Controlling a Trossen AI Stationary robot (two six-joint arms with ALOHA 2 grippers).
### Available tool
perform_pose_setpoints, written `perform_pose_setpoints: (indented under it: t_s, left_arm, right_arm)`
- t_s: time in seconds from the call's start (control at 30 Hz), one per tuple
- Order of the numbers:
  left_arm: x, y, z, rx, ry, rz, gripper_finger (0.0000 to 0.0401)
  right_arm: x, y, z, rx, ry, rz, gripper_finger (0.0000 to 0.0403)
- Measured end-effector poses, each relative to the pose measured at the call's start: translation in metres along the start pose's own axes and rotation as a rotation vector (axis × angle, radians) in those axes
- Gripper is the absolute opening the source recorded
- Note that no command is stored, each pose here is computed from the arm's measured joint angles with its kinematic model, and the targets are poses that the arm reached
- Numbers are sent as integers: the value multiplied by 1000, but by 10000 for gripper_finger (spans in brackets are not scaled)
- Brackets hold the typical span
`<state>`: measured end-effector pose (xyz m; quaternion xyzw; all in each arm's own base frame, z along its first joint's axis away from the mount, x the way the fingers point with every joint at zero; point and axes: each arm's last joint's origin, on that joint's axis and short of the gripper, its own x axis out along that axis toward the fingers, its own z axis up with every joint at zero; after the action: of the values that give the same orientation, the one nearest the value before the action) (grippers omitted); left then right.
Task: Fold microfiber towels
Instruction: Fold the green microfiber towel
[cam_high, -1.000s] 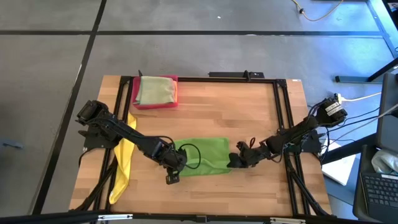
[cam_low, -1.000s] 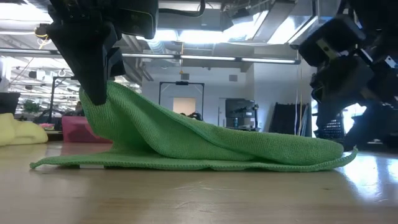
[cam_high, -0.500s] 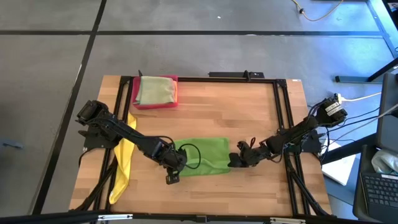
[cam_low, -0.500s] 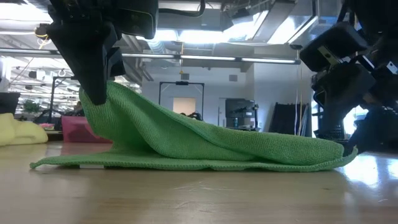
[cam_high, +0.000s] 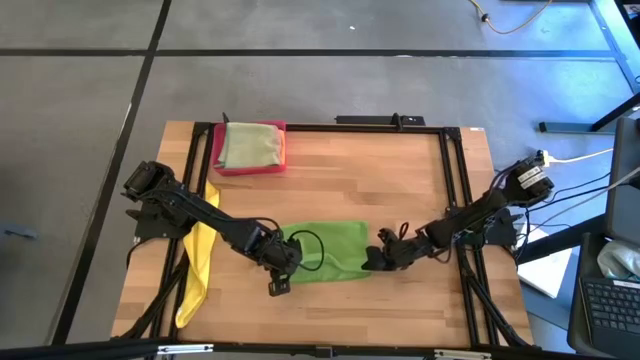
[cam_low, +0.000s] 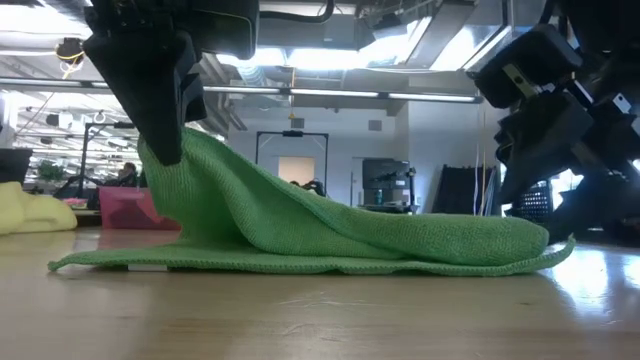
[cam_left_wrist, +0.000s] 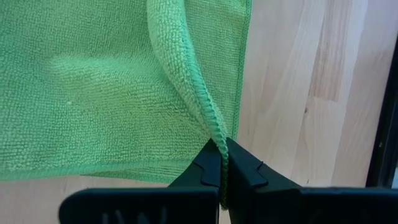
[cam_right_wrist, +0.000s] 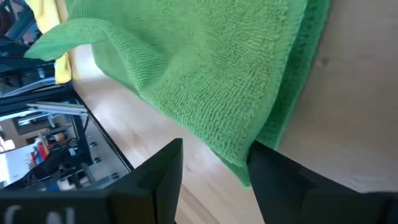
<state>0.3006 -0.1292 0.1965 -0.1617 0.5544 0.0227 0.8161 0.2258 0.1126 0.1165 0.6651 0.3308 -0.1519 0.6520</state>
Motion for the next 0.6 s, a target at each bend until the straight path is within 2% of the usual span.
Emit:
perform_pose_setpoints:
  t_s: [0.2, 0.6]
  left_arm:
    - [0, 0, 0, -3, 1, 0, 0]
    - [0, 0, 0, -8, 9, -10, 0]
  right_arm:
    - [8, 1, -1, 5, 21, 48, 177]
    - [8, 3, -3, -29, 54, 71, 177]
